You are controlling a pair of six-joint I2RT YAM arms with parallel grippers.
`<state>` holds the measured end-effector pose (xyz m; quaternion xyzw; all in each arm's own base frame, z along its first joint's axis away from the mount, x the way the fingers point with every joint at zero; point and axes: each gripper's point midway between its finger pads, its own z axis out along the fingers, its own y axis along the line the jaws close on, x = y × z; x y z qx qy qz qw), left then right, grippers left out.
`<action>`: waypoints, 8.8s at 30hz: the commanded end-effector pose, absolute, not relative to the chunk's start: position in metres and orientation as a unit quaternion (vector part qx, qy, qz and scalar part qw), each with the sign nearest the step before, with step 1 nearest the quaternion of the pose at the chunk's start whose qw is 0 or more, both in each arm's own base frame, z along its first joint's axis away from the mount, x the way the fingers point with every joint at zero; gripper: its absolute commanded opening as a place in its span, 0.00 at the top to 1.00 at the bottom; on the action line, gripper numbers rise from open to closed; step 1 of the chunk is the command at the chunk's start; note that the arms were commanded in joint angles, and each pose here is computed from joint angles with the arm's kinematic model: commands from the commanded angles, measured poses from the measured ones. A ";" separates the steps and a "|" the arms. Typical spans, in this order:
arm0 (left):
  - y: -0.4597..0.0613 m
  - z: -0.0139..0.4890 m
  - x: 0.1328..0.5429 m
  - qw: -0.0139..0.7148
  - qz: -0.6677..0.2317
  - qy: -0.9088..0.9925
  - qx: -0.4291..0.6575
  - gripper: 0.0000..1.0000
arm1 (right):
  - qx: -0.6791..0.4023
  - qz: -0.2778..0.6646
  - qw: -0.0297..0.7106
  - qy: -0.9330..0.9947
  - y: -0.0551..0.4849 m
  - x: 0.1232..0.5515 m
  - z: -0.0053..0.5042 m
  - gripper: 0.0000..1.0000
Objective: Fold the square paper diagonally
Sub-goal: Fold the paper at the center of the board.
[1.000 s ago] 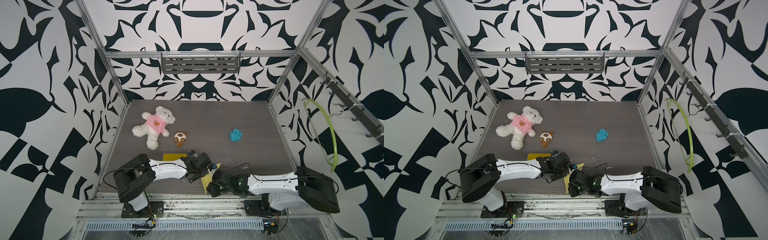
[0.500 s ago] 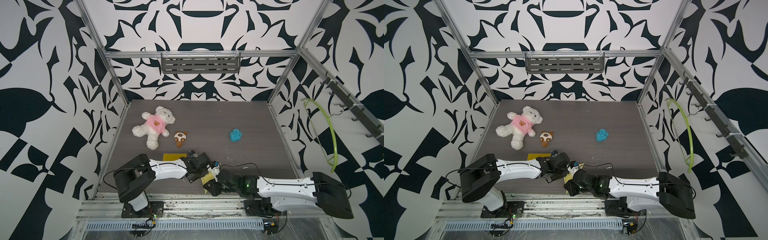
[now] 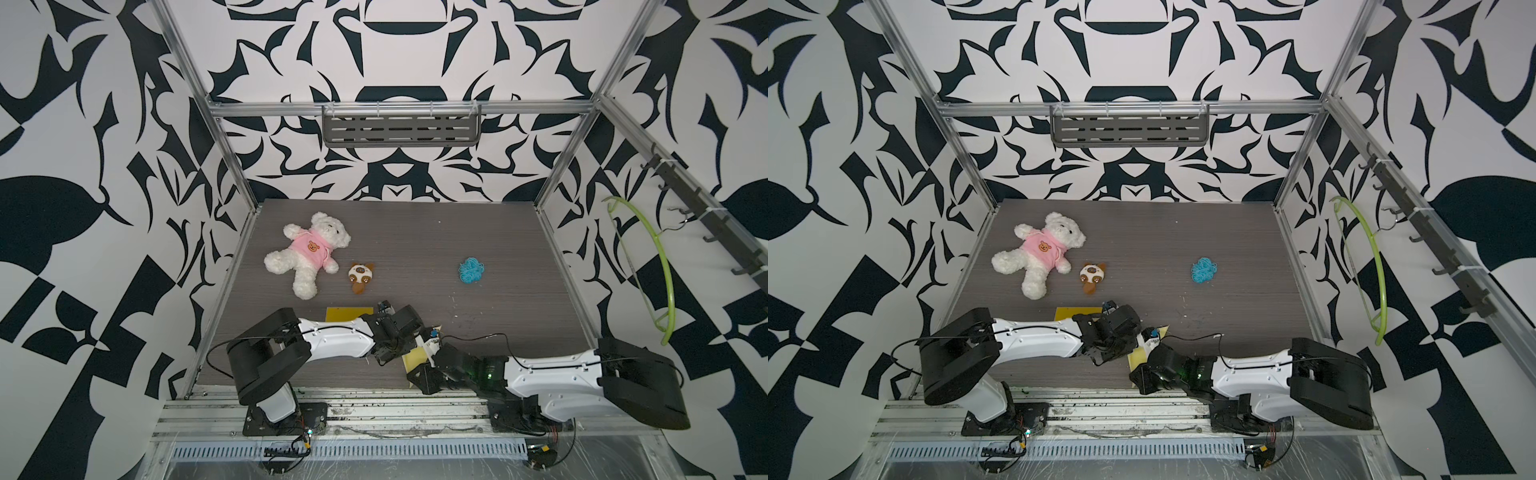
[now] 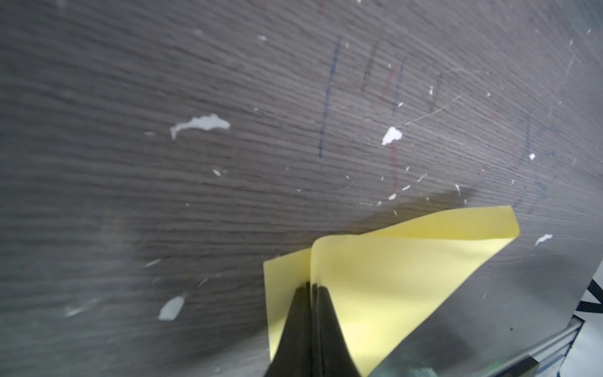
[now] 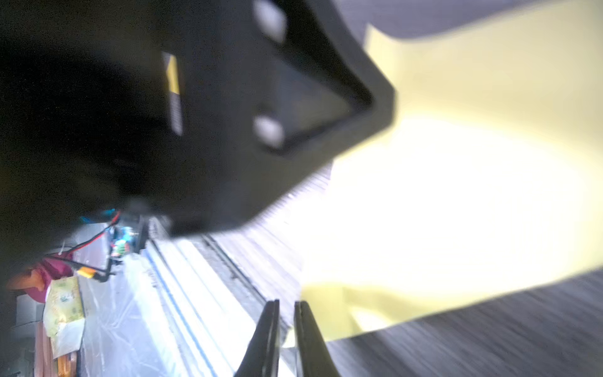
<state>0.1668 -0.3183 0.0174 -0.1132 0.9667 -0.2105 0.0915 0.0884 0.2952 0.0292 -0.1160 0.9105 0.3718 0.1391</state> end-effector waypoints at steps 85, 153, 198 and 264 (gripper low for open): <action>-0.279 0.004 0.142 0.072 -0.174 0.981 -0.055 1.00 | 0.061 0.359 0.197 0.910 0.259 0.202 0.045 0.61; -0.325 -0.016 0.119 0.000 -0.189 0.981 0.032 0.93 | 0.035 0.353 0.289 0.889 0.227 0.241 0.102 0.77; -0.329 -0.015 0.120 -0.002 -0.194 0.980 0.031 0.97 | 0.037 0.289 0.151 0.945 0.209 0.199 -0.007 0.95; -0.334 -0.014 0.117 -0.005 -0.195 0.980 0.037 1.00 | -0.002 0.325 0.225 0.919 0.214 0.256 0.070 0.86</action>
